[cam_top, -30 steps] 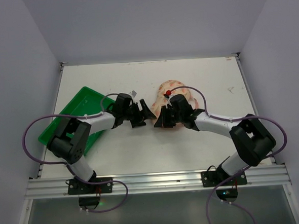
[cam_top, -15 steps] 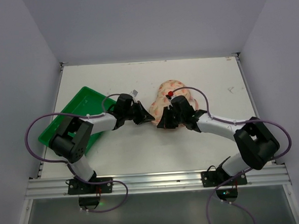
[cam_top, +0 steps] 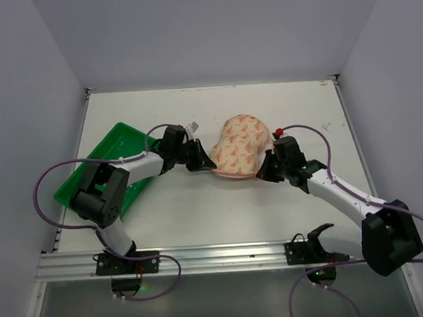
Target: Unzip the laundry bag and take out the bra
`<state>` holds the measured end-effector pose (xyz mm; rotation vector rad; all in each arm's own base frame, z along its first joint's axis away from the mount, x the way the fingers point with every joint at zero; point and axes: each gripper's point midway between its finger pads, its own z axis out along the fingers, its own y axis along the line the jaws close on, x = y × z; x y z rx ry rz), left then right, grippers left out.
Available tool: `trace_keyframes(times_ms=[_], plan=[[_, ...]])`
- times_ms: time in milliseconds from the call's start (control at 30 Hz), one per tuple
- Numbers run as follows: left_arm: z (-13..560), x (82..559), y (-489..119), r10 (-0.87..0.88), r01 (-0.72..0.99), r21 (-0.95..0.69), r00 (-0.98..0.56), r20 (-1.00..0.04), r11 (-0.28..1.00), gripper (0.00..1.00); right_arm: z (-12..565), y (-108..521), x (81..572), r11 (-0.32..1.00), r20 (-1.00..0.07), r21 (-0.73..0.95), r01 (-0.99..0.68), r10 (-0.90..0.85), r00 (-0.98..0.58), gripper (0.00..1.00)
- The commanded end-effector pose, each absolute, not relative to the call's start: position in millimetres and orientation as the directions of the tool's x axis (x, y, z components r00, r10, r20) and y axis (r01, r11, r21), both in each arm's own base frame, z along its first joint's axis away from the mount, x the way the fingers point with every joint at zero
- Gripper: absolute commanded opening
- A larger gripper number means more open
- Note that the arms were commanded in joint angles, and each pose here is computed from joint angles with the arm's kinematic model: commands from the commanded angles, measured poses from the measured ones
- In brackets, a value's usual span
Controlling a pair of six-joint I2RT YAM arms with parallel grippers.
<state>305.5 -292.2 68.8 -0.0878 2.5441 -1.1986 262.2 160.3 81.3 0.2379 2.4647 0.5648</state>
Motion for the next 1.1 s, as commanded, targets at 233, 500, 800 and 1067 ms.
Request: trace_keyframes(times_ms=[233,500,800,1067], plan=[[83,393,-312,-0.111,0.222,-0.700,-0.911,-0.397,0.679,0.39,90,224,249,0.824,-0.480,0.551,-0.133,0.182,-0.858,0.00],[109,389,-290,-0.240,0.114,-0.712,-0.895,-0.376,0.693,0.85,107,295,277,0.725,-0.458,0.657,-0.208,0.164,-0.874,0.00],[101,330,-286,-0.309,0.055,-0.788,-0.901,-0.303,0.613,0.84,104,309,289,0.716,-0.465,0.660,-0.226,0.153,-0.872,0.00],[81,322,-318,-0.264,0.068,-0.794,-0.923,-0.280,0.605,0.69,99,312,285,0.719,-0.460,0.656,-0.230,0.139,-0.877,0.00]])
